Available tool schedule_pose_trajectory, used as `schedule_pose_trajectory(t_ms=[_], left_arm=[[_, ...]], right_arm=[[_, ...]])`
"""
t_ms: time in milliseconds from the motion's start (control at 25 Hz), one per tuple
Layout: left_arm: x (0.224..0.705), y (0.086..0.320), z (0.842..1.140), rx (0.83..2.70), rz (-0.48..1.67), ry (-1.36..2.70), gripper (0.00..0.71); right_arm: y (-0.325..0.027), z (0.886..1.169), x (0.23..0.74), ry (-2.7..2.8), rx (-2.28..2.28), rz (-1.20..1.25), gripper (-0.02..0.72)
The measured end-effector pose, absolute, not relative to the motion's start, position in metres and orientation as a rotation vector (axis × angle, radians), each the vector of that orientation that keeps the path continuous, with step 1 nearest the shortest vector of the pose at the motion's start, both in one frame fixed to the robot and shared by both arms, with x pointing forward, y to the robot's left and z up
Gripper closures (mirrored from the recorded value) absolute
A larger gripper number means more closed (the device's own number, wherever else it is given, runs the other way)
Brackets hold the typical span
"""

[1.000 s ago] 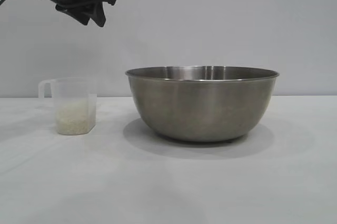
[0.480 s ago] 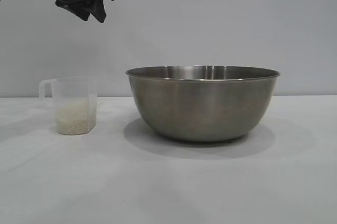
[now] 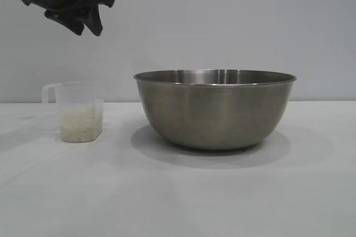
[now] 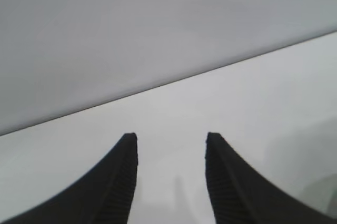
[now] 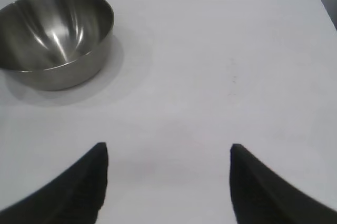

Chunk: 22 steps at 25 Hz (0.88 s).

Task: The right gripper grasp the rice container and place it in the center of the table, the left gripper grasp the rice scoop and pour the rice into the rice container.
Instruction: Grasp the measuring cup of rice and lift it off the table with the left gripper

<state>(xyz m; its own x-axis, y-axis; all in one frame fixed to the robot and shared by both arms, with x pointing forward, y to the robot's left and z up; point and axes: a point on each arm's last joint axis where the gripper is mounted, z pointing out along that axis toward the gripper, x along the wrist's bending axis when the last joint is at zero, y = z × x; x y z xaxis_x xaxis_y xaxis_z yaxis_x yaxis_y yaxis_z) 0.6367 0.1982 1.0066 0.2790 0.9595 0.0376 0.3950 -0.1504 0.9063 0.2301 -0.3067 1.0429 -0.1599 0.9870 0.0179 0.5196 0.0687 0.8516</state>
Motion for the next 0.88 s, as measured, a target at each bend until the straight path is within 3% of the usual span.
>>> schedule_pose_trajectory(t_ms=[240, 520, 880], left_arm=[[0.583, 0.222, 1.005, 1.543, 0.977, 1.109, 0.438], [0.531, 0.249, 0.958, 1.431, 1.073, 1.233, 0.438], [0.491, 0.257, 0.926, 1.509, 1.068, 1.238, 0.438]], right_arm=[[-0.307, 1.043, 0.23, 1.748, 1.503, 0.995, 0.244], [-0.307, 1.043, 0.23, 1.748, 1.503, 0.995, 0.244], [-0.307, 1.043, 0.23, 1.748, 1.503, 0.995, 0.244]])
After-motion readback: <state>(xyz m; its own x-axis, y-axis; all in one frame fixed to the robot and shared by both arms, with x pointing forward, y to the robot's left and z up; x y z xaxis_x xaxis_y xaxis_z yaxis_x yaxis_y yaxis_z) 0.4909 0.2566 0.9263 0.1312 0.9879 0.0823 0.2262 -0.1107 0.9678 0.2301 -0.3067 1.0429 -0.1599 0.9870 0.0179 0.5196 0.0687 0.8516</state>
